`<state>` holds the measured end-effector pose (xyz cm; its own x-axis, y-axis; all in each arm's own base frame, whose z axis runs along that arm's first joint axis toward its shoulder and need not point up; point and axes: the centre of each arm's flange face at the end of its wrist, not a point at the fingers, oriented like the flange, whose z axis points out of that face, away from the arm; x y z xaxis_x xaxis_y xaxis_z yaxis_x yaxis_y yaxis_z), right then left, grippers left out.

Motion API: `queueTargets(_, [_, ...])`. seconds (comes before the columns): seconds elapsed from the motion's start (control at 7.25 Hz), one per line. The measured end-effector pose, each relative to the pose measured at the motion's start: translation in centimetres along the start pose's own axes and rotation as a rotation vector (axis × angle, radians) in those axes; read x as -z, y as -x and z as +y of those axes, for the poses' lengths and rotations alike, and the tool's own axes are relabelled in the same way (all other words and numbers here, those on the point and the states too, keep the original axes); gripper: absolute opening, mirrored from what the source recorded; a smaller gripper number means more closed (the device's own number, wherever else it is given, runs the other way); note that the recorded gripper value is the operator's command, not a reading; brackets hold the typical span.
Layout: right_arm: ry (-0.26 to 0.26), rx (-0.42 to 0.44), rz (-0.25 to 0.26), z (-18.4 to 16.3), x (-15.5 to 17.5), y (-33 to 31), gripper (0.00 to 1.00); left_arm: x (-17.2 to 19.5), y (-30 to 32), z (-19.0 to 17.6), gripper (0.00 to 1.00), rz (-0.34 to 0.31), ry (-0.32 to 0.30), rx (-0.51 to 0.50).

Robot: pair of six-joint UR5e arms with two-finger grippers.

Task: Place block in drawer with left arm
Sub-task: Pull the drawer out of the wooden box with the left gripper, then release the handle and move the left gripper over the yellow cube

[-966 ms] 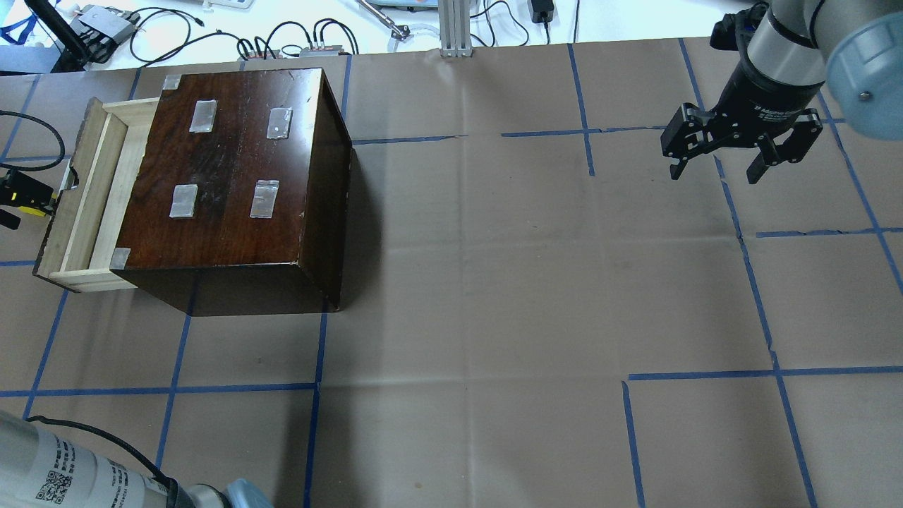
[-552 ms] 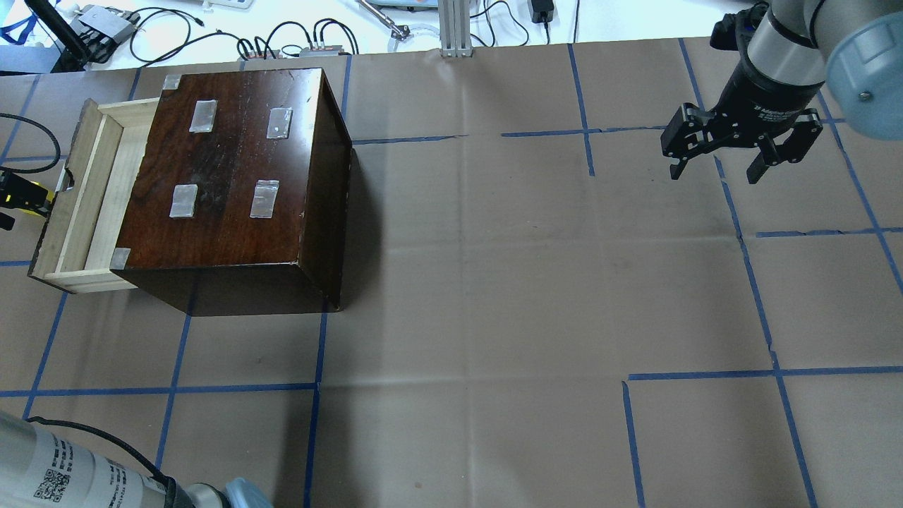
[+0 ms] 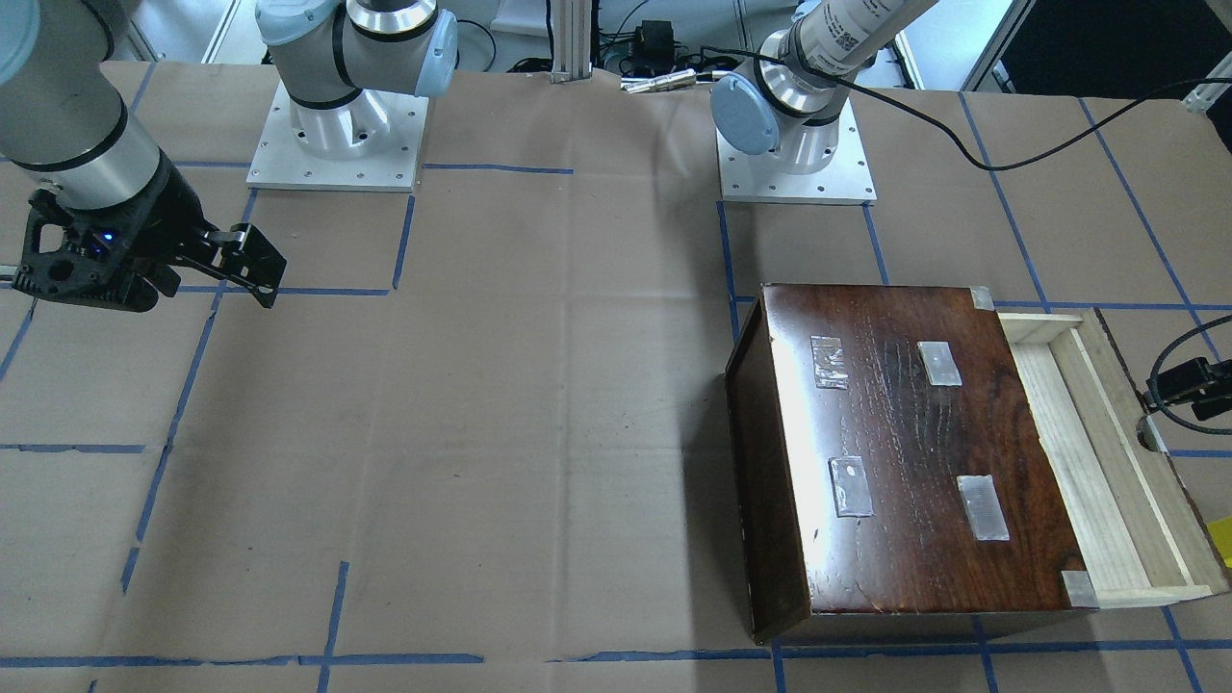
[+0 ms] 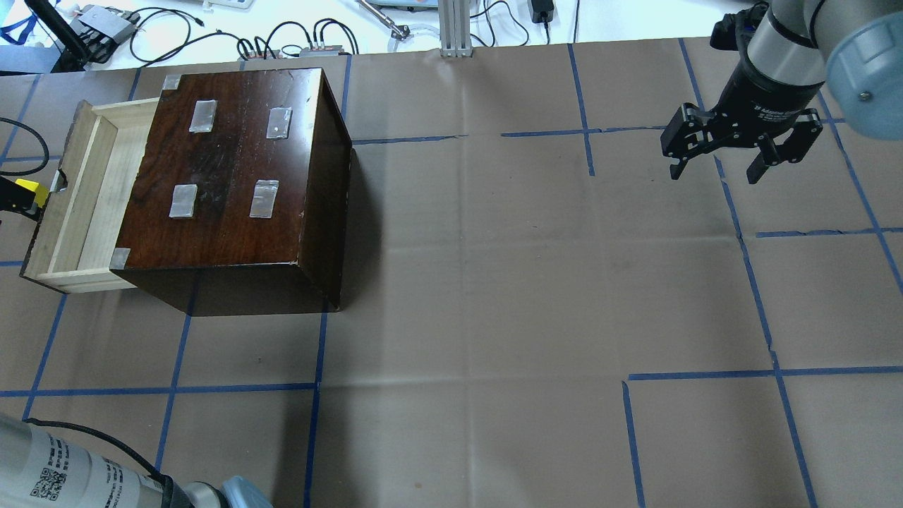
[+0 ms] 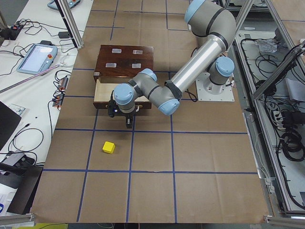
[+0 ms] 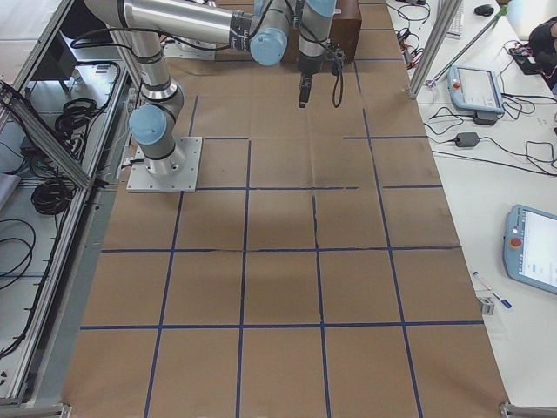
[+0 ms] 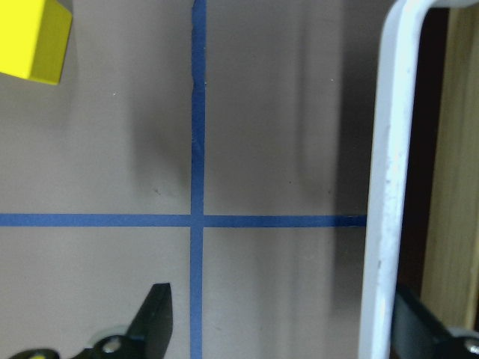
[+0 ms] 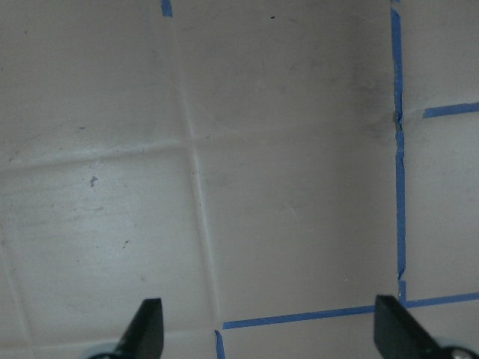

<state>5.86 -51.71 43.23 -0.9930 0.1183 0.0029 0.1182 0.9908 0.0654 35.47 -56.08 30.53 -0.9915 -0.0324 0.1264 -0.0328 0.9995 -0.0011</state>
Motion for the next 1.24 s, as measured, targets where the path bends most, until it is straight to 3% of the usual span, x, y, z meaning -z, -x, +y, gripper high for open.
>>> queueTargets(0.28, [0.0, 0.0, 0.0, 0.0, 0.0, 0.0, 1.0, 2.5, 1.6, -1.3, 0.98, -0.055, -0.028, -0.002])
queueTargets(0.55, [-0.001, 0.0, 0.0, 0.0, 0.0, 0.0, 1.0, 2.7, 4.3, -3.6, 0.98, -0.103, -0.027, -0.003])
queueTargets(0.83, [0.0, 0.0, 0.0, 0.0, 0.0, 0.0, 1.0, 0.3, 7.4, -6.5, 0.98, -0.113, -0.02, -0.033])
queueTargets(1.24, [0.0, 0.0, 0.0, 0.0, 0.0, 0.0, 1.0, -4.6, 10.3, -9.4, 0.98, -0.096, 0.007, -0.218])
